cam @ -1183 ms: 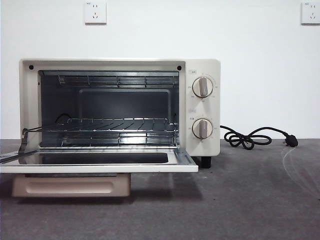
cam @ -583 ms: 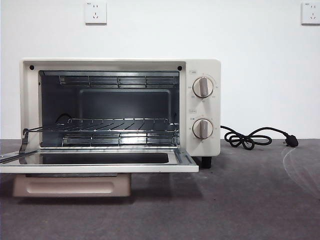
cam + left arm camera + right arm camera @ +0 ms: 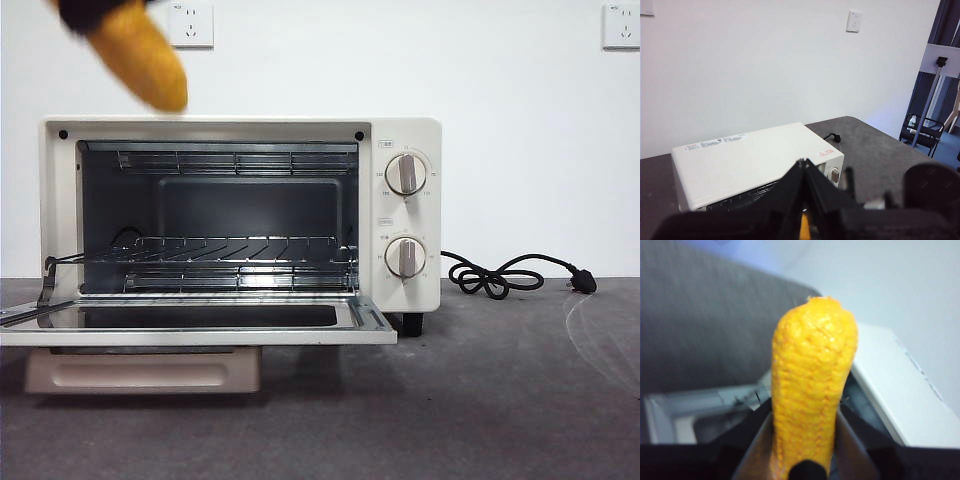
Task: Take the corn from the table,put the corn in the oven
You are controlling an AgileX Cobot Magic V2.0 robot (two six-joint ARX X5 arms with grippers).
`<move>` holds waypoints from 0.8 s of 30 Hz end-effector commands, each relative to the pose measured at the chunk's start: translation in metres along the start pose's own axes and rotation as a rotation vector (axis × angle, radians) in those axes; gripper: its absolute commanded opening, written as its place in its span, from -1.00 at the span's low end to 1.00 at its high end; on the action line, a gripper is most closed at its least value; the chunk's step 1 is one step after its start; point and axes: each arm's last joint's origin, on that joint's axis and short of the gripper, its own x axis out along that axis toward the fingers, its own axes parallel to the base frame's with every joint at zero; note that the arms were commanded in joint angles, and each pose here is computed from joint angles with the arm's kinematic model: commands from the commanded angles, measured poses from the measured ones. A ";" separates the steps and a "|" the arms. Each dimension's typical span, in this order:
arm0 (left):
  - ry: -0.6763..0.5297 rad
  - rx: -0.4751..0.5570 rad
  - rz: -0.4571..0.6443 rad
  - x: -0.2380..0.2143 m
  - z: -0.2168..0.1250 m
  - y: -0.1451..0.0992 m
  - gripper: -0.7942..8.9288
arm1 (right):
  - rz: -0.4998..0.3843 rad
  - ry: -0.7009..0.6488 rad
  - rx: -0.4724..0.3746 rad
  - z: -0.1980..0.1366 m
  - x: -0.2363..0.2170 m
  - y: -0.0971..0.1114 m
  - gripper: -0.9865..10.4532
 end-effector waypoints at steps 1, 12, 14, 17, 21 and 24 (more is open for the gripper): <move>-0.007 -0.007 0.003 0.000 0.000 0.000 -0.85 | -0.030 0.049 -0.142 -0.004 0.018 0.008 -0.85; -0.006 -0.007 0.003 0.000 0.000 0.000 -0.85 | -0.166 0.274 -0.253 -0.025 0.087 -0.001 -0.85; -0.006 -0.006 0.003 0.000 0.000 0.000 -0.85 | -0.165 0.302 -0.258 -0.028 0.096 -0.006 -0.85; -0.006 -0.006 0.003 0.000 0.000 0.000 -0.85 | -0.163 0.335 -0.270 -0.034 0.105 -0.011 -0.85; -0.005 -0.005 0.003 0.000 0.000 0.000 -0.85 | -0.116 0.368 -0.292 -0.046 0.111 -0.014 -0.85; -0.005 -0.005 0.003 0.000 0.000 0.000 -0.85 | -0.100 0.397 -0.302 -0.053 0.113 -0.015 -0.85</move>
